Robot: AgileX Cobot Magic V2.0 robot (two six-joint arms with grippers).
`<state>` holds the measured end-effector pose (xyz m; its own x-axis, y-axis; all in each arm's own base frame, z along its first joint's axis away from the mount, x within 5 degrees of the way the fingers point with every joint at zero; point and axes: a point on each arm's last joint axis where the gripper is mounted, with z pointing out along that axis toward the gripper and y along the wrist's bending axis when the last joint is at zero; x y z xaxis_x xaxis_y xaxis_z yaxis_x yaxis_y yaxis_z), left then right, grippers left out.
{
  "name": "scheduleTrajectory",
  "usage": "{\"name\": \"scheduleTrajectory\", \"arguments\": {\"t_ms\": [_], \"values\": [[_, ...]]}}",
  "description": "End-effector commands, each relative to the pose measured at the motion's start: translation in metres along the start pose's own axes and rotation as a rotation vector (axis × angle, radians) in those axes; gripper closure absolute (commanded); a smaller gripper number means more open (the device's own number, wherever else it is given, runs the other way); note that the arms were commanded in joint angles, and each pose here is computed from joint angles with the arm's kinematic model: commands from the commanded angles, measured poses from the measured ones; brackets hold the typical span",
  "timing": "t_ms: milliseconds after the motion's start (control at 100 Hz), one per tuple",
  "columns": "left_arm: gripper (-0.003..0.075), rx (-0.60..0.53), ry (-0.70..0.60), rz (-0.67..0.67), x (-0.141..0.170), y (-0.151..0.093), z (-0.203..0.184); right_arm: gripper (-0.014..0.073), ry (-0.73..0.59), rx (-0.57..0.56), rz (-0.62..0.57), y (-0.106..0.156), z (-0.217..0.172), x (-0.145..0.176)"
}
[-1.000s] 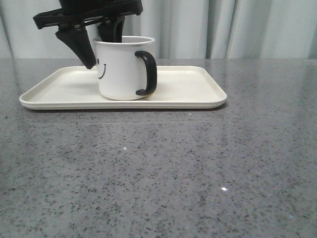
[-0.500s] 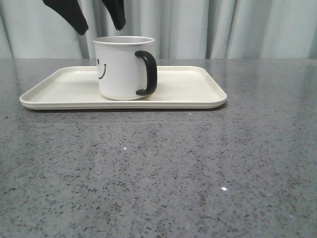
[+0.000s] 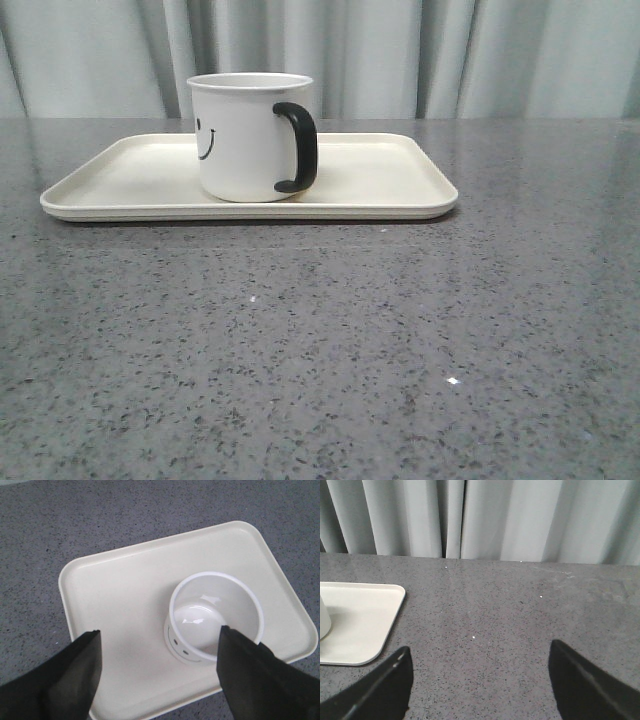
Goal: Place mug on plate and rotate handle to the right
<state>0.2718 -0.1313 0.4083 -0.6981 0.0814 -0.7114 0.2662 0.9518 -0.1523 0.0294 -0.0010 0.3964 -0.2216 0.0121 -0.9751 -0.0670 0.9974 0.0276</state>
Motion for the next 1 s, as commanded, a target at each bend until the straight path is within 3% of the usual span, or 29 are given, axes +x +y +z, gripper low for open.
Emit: {"name": "scheduleTrajectory", "arguments": {"t_ms": [0, 430, 750, 990], "values": [[0.0244, 0.016, -0.152, 0.01, 0.007, 0.004, -0.032, 0.0032, -0.092, 0.004, -0.005, 0.0, -0.001, -0.016], [0.0247, -0.141, -0.232, -0.122, 0.097, 0.064, -0.081, 0.0032, -0.091, 0.004, -0.005, 0.0, -0.001, -0.015], [0.0247, -0.14, -0.304, -0.162, 0.154, 0.069, -0.106, 0.0032, -0.091, 0.004, -0.005, 0.0, -0.001, -0.015], [0.0247, -0.138, -0.315, -0.161, 0.169, 0.07, -0.108, 0.0032, -0.09, -0.036, 0.034, 0.004, 0.002, -0.016]]}}
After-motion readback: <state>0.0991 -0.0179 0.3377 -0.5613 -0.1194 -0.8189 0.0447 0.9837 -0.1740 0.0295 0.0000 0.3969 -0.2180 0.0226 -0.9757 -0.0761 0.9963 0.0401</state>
